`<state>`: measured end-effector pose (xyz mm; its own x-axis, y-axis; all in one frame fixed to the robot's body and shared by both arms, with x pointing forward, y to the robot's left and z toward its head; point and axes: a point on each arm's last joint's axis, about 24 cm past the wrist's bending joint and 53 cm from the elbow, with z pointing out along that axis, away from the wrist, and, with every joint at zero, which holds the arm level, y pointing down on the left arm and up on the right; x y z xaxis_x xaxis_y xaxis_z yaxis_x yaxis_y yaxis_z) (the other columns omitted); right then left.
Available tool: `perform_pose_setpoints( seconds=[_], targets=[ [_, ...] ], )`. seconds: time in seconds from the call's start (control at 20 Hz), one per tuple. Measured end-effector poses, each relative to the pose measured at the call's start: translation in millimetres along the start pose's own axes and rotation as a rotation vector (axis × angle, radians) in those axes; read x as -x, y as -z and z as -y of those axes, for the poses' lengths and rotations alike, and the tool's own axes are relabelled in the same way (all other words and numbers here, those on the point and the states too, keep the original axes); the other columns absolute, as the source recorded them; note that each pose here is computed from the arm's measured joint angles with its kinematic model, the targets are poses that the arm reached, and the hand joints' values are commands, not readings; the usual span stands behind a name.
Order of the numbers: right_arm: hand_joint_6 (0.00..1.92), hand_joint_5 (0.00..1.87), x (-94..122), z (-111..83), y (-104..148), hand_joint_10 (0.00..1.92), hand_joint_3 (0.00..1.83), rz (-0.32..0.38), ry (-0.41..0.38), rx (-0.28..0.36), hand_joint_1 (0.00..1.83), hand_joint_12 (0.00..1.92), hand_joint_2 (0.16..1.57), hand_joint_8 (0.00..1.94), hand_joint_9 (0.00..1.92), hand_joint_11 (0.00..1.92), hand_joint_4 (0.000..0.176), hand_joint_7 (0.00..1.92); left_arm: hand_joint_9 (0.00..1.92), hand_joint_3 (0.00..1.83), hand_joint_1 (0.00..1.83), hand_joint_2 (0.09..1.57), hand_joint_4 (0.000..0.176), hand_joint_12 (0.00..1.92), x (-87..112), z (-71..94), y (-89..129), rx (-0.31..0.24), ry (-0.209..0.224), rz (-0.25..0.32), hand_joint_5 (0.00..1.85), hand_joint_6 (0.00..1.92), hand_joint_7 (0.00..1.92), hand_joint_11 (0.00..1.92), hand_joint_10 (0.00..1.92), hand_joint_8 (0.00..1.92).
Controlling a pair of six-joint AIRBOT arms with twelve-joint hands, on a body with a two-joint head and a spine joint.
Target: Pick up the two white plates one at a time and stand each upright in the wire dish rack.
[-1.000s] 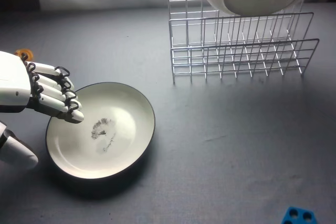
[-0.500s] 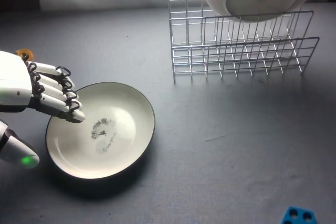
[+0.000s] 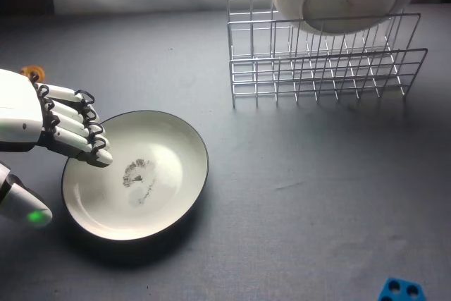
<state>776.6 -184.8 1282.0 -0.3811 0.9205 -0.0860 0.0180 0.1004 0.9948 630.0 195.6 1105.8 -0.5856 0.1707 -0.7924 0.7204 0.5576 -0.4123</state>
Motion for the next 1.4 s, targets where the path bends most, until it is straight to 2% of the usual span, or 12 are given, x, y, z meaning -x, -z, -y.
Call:
perform_pose_setpoints(
  seconds=[0.2,0.55,0.6,0.75,0.8,1.0,1.15,1.2,1.25,1.3,1.35,1.4],
  targets=[
    [0.92,1.00,4.4,7.9,-4.0,1.04,0.00,0.010,-0.003,-0.016,1.39,1.21,1.07,0.75,0.99,0.79,0.000,1.12,0.30,0.00,0.00,1.10,0.000,0.60,-1.0,-0.4,0.0,0.002,-0.002,-0.004,0.34,0.00,0.33,0.00,0.00,0.00],
    [1.05,0.92,3.6,25.2,-4.6,1.11,0.00,0.010,0.001,-0.051,1.38,1.23,1.10,0.87,0.95,0.75,0.000,1.05,0.29,0.00,0.00,1.11,0.000,0.56,-1.4,-1.8,-1.3,0.003,-0.002,-0.005,0.33,0.00,0.32,0.00,0.00,0.00],
    [1.00,0.95,3.3,29.9,-4.7,1.09,0.00,0.009,0.004,-0.061,1.38,1.24,1.09,0.82,0.96,0.76,0.000,1.07,0.29,0.00,0.00,1.11,0.000,0.56,-1.8,-1.9,-1.3,0.004,-0.002,-0.006,0.34,0.01,0.32,0.00,0.01,0.01],
    [0.96,0.97,4.0,30.7,-4.6,1.08,0.00,0.011,0.008,-0.063,1.38,1.25,1.08,0.81,0.99,0.78,0.000,1.08,0.28,0.00,0.00,1.10,0.000,0.54,-2.2,-2.7,-1.0,0.006,-0.001,-0.007,0.33,0.00,0.31,0.00,0.00,0.00],
    [1.01,0.93,4.2,31.7,-4.5,1.11,0.00,0.012,0.009,-0.065,1.38,1.27,1.09,0.84,0.97,0.77,0.000,1.06,0.27,0.00,0.00,1.10,0.000,0.53,-2.5,-2.6,-1.0,0.006,-0.002,-0.008,0.31,0.00,0.31,0.00,0.00,0.00],
    [0.99,0.96,3.5,39.9,-6.5,1.09,0.00,0.013,0.007,-0.081,1.38,1.27,1.09,0.82,0.97,0.77,0.000,1.07,0.28,0.00,0.00,1.10,0.000,0.53,-2.6,-2.9,-1.0,0.006,-0.001,-0.008,0.31,0.00,0.32,0.00,0.00,0.00],
    [1.04,0.92,7.7,42.0,-7.7,1.16,0.00,0.020,0.002,-0.085,1.38,1.30,1.10,0.87,0.91,0.73,0.000,1.05,0.30,0.00,0.00,1.10,0.000,0.57,-3.8,-3.4,-0.9,0.008,-0.002,-0.011,0.33,0.01,0.33,0.00,0.00,0.00],
    [1.09,0.91,7.6,42.0,-8.1,0.83,0.00,0.020,-0.001,-0.085,1.24,1.28,1.13,0.94,0.94,0.72,0.000,1.02,0.30,0.00,0.00,1.11,0.000,0.57,-3.8,-3.5,-0.9,0.008,-0.001,-0.011,0.33,0.00,0.33,0.00,0.00,0.00],
    [1.21,0.83,8.4,42.1,-8.3,0.67,0.00,0.022,0.000,-0.085,1.21,1.31,1.16,1.00,0.94,0.69,0.000,0.99,0.28,0.00,0.00,1.11,0.000,0.54,-3.8,-3.4,-0.9,0.008,-0.001,-0.011,0.31,0.00,0.31,0.00,0.00,0.00],
    [1.32,0.74,8.7,42.2,-8.3,0.61,0.00,0.022,0.005,-0.085,1.19,1.34,1.19,1.06,0.92,0.65,0.000,0.96,0.27,0.00,0.00,1.11,0.000,0.51,-3.8,-3.5,-0.9,0.008,-0.001,-0.011,0.30,0.00,0.30,0.00,0.00,0.00],
    [1.28,0.78,9.1,45.1,-8.4,0.59,0.00,0.024,0.009,-0.091,1.11,1.34,1.20,0.71,0.90,0.62,0.000,0.89,0.27,0.00,0.00,1.10,0.000,0.51,-3.9,-3.7,-0.9,0.009,-0.002,-0.011,0.30,0.00,0.30,0.00,0.00,0.00],
    [0.84,0.64,8.6,45.1,-8.5,0.55,0.00,0.022,0.010,-0.091,1.09,1.36,1.11,0.52,0.84,0.54,0.000,0.86,0.28,0.00,0.00,1.11,0.000,0.54,-4.0,-3.5,-1.1,0.009,-0.002,-0.012,0.31,0.00,0.31,0.00,0.00,0.00]
  ],
)
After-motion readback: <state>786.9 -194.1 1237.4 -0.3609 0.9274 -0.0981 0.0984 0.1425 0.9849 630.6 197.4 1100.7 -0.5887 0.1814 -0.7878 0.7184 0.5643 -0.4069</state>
